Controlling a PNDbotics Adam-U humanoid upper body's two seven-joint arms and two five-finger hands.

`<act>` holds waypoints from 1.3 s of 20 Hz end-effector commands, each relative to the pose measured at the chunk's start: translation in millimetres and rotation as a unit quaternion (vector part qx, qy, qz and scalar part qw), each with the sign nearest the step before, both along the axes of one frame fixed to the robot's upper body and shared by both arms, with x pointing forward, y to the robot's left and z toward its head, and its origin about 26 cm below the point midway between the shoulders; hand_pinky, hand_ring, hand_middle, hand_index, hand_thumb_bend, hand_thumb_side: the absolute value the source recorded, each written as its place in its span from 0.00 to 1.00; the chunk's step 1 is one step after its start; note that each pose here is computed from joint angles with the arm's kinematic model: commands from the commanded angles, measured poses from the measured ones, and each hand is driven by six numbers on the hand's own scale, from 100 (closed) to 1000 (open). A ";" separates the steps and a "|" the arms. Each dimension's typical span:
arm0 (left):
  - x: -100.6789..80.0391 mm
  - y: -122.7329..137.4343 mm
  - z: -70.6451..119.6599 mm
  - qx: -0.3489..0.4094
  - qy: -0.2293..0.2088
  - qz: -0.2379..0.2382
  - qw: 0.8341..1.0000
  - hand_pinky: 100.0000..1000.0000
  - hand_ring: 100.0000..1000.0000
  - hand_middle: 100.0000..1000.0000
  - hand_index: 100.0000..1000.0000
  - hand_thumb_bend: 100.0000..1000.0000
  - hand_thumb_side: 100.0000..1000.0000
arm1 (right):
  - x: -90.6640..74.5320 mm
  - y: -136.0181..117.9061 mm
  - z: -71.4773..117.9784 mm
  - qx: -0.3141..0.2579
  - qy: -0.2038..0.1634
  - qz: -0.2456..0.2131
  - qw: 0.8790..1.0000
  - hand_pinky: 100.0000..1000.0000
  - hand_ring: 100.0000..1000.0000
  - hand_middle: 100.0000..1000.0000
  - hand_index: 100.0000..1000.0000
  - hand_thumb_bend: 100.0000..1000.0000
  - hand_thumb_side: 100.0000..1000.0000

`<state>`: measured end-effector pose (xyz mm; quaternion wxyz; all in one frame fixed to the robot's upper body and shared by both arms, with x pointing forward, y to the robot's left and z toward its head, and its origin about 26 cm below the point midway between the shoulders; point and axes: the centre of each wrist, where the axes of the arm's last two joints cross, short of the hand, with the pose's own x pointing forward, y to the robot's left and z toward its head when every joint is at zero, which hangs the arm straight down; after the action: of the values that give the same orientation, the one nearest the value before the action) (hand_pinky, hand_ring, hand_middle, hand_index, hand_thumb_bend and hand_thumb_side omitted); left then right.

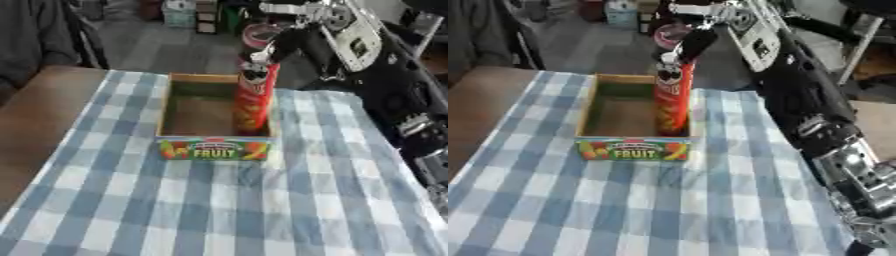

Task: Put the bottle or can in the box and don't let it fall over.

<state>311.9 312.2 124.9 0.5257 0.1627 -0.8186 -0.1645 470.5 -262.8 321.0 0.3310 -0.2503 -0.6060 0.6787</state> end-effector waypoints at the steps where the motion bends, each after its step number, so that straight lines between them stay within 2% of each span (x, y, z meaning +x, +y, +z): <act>1: 0.6 0.1 9.7 0.005 -0.015 -0.003 1.000 0.77 0.71 0.71 0.84 0.54 0.56 | -1.8 -0.6 10.9 -0.027 -0.010 0.007 1.000 0.75 0.83 0.90 0.97 0.21 0.35; 2: 0.6 0.2 9.6 0.005 -0.015 -0.003 1.000 0.77 0.71 0.71 0.84 0.54 0.56 | -1.7 -0.4 9.9 -0.032 -0.008 0.012 0.999 0.76 0.84 0.90 0.98 0.21 0.36; 3: 0.5 0.3 9.4 0.005 -0.015 -0.003 1.000 0.77 0.71 0.71 0.84 0.54 0.56 | -1.7 -0.5 9.6 -0.036 -0.007 0.016 0.999 0.86 0.92 0.96 1.00 0.24 0.38; 5: 0.3 0.9 9.2 0.005 -0.014 -0.001 1.000 0.77 0.71 0.71 0.84 0.54 0.56 | -2.6 -0.9 10.3 -0.038 -0.006 0.023 0.999 0.94 0.99 1.00 1.00 0.26 0.40; 7: 0.2 1.1 9.2 0.006 -0.015 -0.001 1.000 0.77 0.71 0.71 0.84 0.54 0.56 | -3.7 -1.2 12.1 -0.035 -0.005 0.031 0.999 0.97 1.00 1.00 1.00 0.26 0.41; 13: -1.0 3.2 7.2 0.006 -0.011 0.003 1.000 0.77 0.71 0.71 0.84 0.54 0.56 | -14.1 -4.4 26.9 0.005 -0.019 0.061 0.998 0.98 1.00 1.00 1.00 0.25 0.41; 17: -2.7 6.4 4.4 0.007 -0.007 0.010 1.000 0.77 0.71 0.70 0.84 0.54 0.56 | -31.3 -14.0 47.0 0.051 -0.052 0.084 0.994 0.97 1.00 1.00 1.00 0.24 0.41; 19: -3.9 8.5 2.7 0.007 -0.004 0.015 1.000 0.77 0.71 0.70 0.84 0.54 0.56 | -45.4 -25.5 56.9 0.090 -0.081 0.094 0.988 0.92 0.99 0.99 1.00 0.22 0.40; 22: -5.7 12.1 0.7 0.007 -0.002 0.025 1.000 0.77 0.71 0.70 0.84 0.54 0.56 | -75.7 -58.1 61.7 0.177 -0.138 0.082 0.971 0.89 0.96 0.97 1.00 0.20 0.38; 24: -6.8 14.3 -0.1 0.006 -0.002 0.032 0.999 0.77 0.72 0.71 0.84 0.54 0.56 | -95.0 -82.0 53.1 0.238 -0.165 0.055 0.956 0.86 0.93 0.95 1.00 0.19 0.37; 26: -7.5 15.4 -0.9 0.006 -0.001 0.037 0.999 0.77 0.72 0.71 0.84 0.54 0.56 | -108.2 -103.6 36.7 0.295 -0.173 0.020 0.940 0.84 0.91 0.93 1.00 0.18 0.36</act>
<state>304.9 321.7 115.2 0.5407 0.1820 -0.8078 -0.1478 380.6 -357.0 328.9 0.2963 -0.2183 -0.8086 0.4590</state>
